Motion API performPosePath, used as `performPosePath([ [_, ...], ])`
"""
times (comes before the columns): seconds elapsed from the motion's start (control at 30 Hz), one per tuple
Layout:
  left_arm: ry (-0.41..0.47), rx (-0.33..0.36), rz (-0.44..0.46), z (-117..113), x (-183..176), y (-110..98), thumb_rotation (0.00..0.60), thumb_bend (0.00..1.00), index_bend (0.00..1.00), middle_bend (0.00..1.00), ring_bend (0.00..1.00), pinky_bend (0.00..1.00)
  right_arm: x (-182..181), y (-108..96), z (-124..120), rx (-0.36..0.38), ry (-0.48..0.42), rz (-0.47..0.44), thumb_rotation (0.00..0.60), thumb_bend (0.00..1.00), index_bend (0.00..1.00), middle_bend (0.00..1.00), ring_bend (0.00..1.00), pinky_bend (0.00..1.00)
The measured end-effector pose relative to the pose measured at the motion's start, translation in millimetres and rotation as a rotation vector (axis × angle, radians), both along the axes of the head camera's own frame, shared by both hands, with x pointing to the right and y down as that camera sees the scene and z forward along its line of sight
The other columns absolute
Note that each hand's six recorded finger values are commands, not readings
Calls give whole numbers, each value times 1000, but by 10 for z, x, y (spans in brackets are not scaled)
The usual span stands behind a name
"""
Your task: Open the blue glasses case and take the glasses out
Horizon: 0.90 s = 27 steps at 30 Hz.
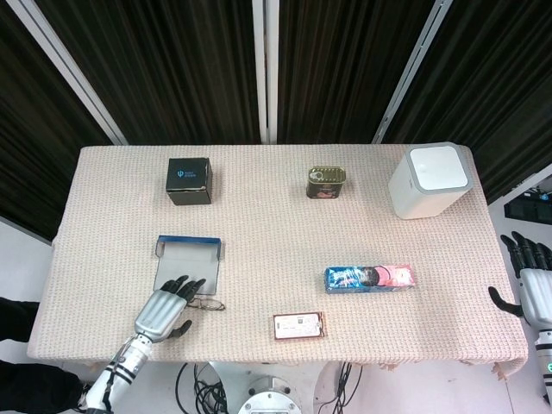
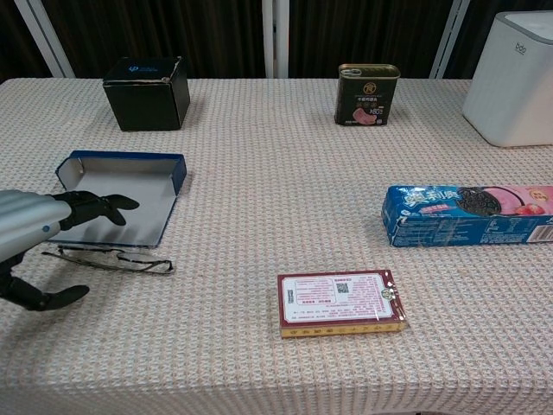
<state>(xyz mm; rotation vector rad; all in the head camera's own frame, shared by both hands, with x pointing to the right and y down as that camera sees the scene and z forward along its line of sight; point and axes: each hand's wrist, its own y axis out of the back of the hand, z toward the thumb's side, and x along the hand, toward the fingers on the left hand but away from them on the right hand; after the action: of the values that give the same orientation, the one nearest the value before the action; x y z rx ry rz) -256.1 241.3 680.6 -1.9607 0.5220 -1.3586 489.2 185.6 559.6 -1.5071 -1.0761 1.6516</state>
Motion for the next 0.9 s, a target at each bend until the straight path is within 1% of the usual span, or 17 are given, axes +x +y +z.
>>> performPosePath([
  [0.17, 8, 19, -10, -81, 1, -40, 600, 323, 5, 122, 44, 212, 6, -4, -11, 5, 0, 2, 600, 243, 0, 0, 0, 0],
  [0.3, 20, 71, -36, -219, -34, -130, 600, 322, 12, 122, 44, 215, 11, -9, -27, 12, -1, 3, 600, 243, 0, 0, 0, 0],
  [0.37, 30, 120, -60, -324, -77, -203, 600, 322, 28, 122, 44, 210, 13, -12, -40, 18, -1, 3, 600, 243, 0, 0, 0, 0],
  [0.5, 55, 254, -118, -582, -235, -385, 600, 316, 61, 118, 36, 169, 10, -21, -72, 40, 0, -3, 600, 242, 0, 0, 0, 0],
  [0.53, 56, 304, -140, -669, -321, -446, 600, 313, 64, 113, 26, 156, 7, -20, -82, 46, 1, -6, 600, 242, 0, 0, 0, 0],
  [0.6, 47, 381, -177, -803, -487, -528, 600, 286, 66, 93, 4, 129, 2, -16, -93, 56, 3, -12, 600, 242, 0, 0, 0, 0],
  [0.63, 33, 427, -206, -895, -629, -572, 600, 269, 66, 77, 1, 115, -2, -9, -97, 61, 4, -14, 600, 242, 0, 0, 0, 0],
  [0.7, -3, 482, -251, -1039, -890, -618, 600, 235, 66, 40, 0, 84, -9, 4, -98, 67, 4, -17, 600, 241, 0, 0, 0, 0],
  [0.8, -52, 505, -301, -1190, -1237, -632, 600, 220, 66, 13, 0, 57, -8, 26, -90, 76, 6, -17, 600, 240, 0, 0, 0, 0],
  [0.9, -86, 510, -343, -1301, -1515, -604, 600, 213, 65, 10, 0, 48, -3, 44, -73, 80, 10, -16, 600, 240, 0, 0, 0, 0],
])
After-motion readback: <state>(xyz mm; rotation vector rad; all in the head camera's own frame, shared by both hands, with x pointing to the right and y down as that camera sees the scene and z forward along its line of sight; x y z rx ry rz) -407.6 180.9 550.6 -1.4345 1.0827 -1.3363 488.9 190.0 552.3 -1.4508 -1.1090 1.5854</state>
